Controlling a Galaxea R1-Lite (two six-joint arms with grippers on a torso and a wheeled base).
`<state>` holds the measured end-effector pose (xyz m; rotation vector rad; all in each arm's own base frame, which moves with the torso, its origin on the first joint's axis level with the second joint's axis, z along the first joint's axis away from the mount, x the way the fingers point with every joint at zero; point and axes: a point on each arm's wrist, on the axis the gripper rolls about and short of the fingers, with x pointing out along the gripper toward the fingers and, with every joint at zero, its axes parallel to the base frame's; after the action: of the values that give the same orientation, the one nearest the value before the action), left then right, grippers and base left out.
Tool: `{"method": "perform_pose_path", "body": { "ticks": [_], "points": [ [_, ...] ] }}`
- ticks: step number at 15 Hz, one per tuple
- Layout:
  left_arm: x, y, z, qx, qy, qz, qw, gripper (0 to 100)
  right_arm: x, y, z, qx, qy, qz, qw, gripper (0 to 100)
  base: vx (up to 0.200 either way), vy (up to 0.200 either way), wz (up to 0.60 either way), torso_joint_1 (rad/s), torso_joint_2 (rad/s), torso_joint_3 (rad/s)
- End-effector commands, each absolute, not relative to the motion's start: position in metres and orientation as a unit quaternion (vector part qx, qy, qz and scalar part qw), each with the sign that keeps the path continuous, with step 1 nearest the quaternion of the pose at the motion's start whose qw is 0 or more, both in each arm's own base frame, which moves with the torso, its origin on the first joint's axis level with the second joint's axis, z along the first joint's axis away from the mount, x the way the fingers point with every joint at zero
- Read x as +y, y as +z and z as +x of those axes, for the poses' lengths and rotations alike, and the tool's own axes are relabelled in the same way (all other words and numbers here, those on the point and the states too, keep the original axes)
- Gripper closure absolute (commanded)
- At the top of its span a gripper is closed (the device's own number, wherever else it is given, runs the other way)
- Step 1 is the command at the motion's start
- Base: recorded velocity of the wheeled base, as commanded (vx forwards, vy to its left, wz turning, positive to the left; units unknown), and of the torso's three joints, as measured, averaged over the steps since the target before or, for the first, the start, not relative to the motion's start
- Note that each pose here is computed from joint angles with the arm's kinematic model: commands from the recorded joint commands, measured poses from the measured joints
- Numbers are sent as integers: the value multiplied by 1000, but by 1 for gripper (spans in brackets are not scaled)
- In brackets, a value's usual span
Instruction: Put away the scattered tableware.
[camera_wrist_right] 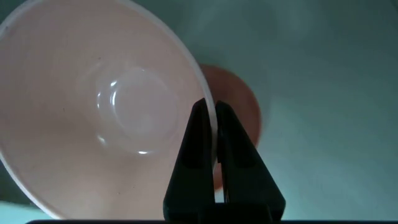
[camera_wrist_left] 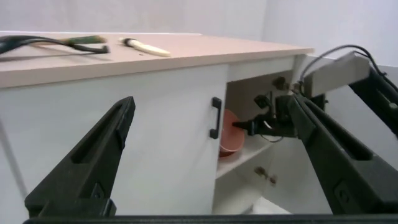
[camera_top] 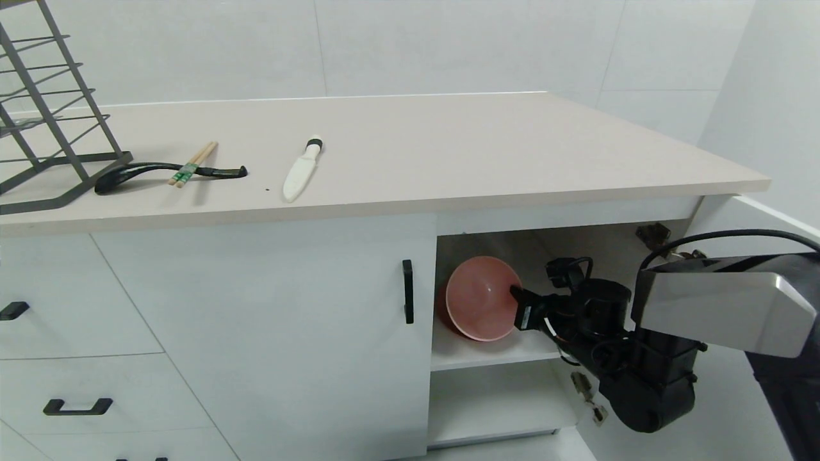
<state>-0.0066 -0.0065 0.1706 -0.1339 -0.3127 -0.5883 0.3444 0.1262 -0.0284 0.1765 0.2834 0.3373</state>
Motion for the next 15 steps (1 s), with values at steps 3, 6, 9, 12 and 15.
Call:
{"method": "perform_pose_path", "body": {
  "ticks": [3,6,9,12,15],
  "points": [
    [-4,154,-22,-188,-263,-59,945,0,120,-42,349,152,157,87,972,100,0,0,0,0,0,0],
    [-5,139,-20,-175,-253,-58,950,0,118,-43,348,155,153,85,972,100,0,0,0,0,0,0],
    [-5,130,-20,-164,-251,-58,952,0,119,-47,349,157,153,85,972,100,0,0,0,0,0,0],
    [-5,124,-21,-152,-252,-59,954,0,120,-50,348,162,153,83,971,100,0,0,0,0,0,0],
    [-5,122,-21,-144,-250,-59,956,0,121,-58,346,170,157,62,971,0,0,0,0,0,0,0]
  ]
}}
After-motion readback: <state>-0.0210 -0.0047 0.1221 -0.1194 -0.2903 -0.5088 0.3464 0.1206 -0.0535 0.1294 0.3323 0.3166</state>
